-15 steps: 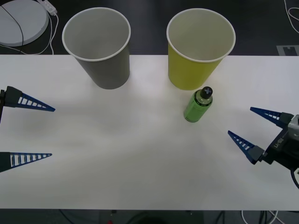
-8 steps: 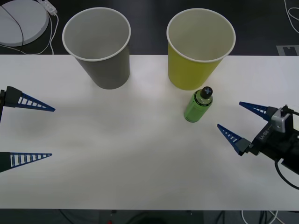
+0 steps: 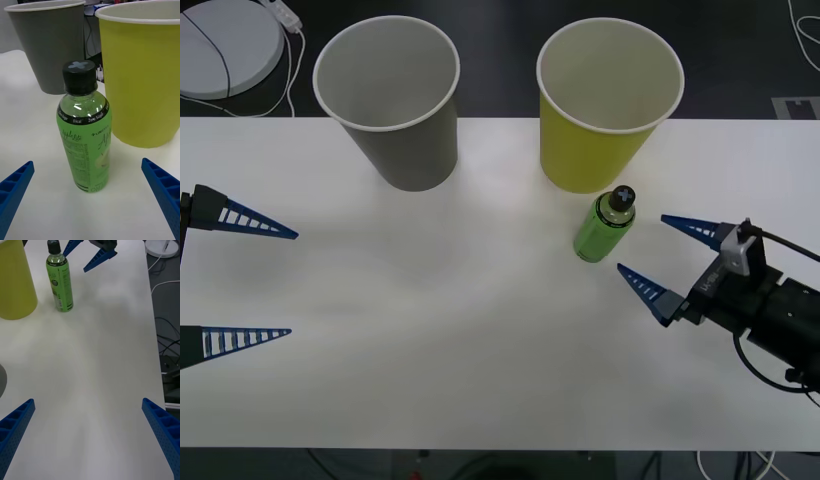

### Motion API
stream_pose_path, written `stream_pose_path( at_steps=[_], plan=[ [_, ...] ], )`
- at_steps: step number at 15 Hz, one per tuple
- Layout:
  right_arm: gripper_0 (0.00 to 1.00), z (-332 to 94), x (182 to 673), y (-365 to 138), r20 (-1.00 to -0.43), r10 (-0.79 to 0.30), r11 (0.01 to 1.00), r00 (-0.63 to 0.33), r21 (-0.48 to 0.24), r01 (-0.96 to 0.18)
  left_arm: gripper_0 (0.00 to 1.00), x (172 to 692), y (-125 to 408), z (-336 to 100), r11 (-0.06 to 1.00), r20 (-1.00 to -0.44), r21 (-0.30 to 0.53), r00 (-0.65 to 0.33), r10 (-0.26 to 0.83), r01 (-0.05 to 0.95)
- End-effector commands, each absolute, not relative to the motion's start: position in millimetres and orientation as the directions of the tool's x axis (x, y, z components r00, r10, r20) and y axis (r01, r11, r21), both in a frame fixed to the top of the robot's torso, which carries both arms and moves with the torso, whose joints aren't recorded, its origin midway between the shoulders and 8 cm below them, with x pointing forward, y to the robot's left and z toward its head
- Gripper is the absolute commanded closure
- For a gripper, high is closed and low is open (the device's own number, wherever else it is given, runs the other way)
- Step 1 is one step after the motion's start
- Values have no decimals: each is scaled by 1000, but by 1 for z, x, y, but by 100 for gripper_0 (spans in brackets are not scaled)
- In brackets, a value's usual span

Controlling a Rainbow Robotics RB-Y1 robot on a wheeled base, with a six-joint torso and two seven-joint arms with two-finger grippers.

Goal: Put the can into the green bin and the plastic bottle into the gray bin

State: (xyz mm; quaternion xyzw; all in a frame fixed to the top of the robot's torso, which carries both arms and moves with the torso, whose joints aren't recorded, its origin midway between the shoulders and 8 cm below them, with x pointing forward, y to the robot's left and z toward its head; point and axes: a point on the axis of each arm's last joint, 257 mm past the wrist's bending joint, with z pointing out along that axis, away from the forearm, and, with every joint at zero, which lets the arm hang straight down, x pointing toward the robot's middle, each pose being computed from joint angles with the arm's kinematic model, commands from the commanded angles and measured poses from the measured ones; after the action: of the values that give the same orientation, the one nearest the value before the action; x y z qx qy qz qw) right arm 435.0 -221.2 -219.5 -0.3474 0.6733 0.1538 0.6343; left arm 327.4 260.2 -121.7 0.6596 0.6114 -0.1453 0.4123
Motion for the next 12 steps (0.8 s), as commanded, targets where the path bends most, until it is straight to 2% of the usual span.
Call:
stream_pose_path(
  at_steps=[1, 12],
  plan=[
    [0, -220, 443, -213, -960, -274, 706, 57, -241, -666, 0, 327, 260, -122, 88, -696, 366, 210, 687, 926],
    [0, -211, 466, -185, -957, -275, 707, 89, -264, -656, 0, 327, 260, -122, 88, -696, 366, 210, 687, 926]
  ],
)
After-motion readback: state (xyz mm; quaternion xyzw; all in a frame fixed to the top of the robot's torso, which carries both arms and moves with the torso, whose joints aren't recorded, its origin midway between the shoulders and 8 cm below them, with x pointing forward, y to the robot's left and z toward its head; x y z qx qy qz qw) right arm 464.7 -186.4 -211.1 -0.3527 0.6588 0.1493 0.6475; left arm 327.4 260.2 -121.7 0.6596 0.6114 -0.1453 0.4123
